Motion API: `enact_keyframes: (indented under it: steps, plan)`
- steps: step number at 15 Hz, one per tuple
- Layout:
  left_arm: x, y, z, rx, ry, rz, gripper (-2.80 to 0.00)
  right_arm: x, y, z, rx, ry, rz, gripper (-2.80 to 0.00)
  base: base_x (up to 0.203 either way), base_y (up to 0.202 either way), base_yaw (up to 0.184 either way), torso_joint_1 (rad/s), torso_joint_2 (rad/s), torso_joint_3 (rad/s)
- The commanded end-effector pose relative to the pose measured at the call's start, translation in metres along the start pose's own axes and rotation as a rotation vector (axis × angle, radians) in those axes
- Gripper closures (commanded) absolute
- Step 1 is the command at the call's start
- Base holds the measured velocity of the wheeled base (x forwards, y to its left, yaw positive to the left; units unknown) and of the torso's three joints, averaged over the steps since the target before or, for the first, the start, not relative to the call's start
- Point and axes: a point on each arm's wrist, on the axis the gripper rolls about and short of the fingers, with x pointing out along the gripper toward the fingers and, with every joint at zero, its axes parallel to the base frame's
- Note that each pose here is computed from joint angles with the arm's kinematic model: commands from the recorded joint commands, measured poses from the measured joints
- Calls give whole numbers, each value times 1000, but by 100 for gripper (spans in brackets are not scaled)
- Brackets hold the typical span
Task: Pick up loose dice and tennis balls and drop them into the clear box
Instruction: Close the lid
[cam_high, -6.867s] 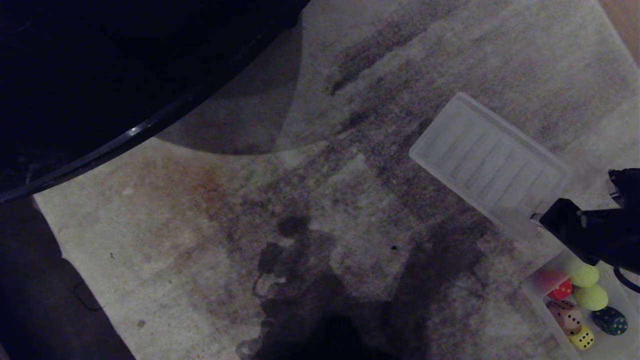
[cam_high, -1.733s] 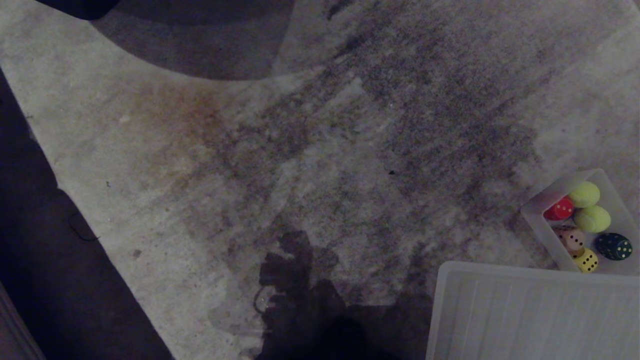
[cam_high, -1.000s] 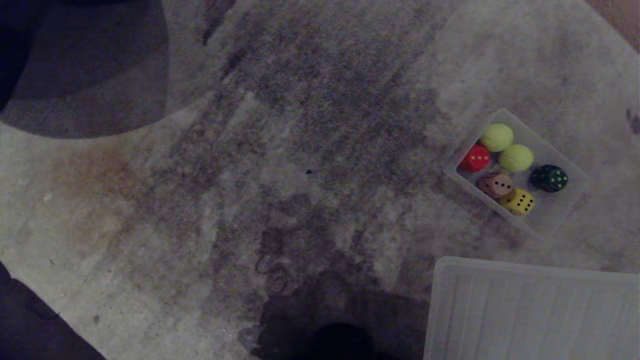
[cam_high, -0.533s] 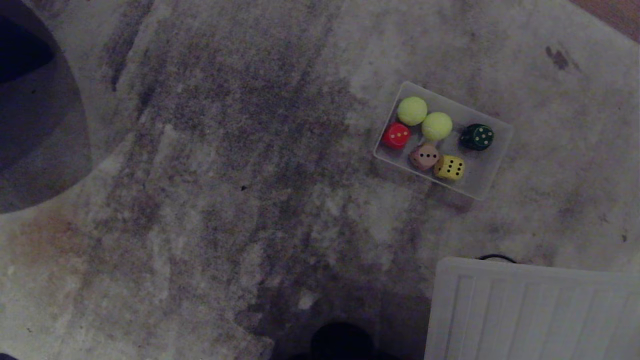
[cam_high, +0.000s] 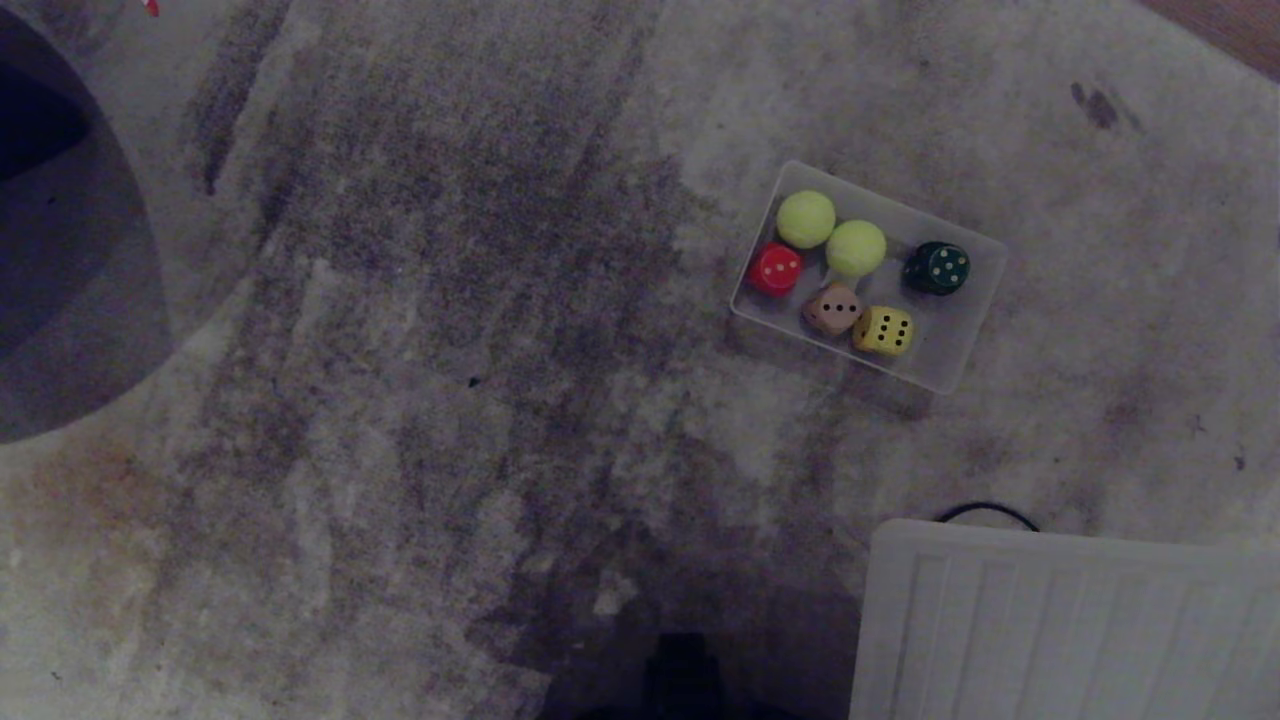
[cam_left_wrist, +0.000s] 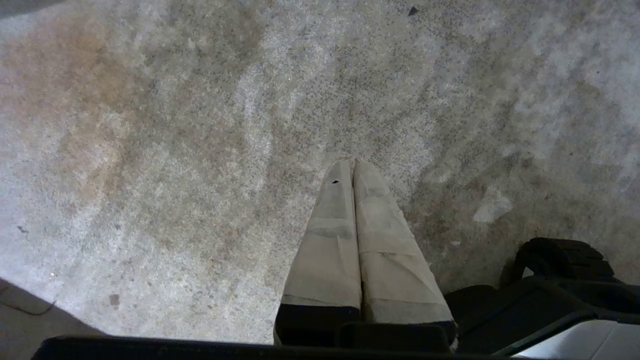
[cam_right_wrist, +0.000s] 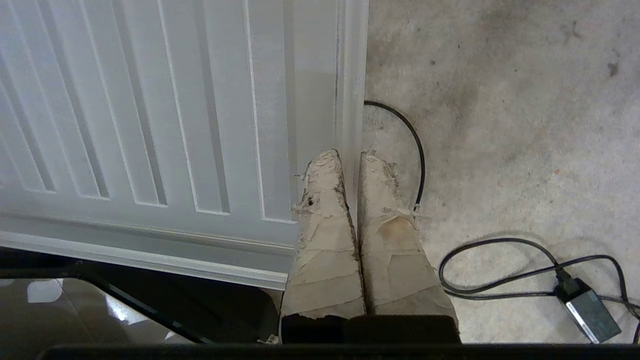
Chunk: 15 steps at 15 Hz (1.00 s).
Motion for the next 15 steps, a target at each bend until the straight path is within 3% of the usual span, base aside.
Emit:
enact_keyframes:
  steps: [1,4,15]
  plan:
    - [0,0,0,-2,0,1,0,0,0,0,0,3,1,0,0,0,0,0,0,0]
    - [0,0,0,-2,0,1,0,0,0,0,0,2,1,0,0,0,0,1,0,-34]
    - [0,0,0,1,0,1,0,0,0,0,0,6,12,0,0,0,0,3,2,-195]
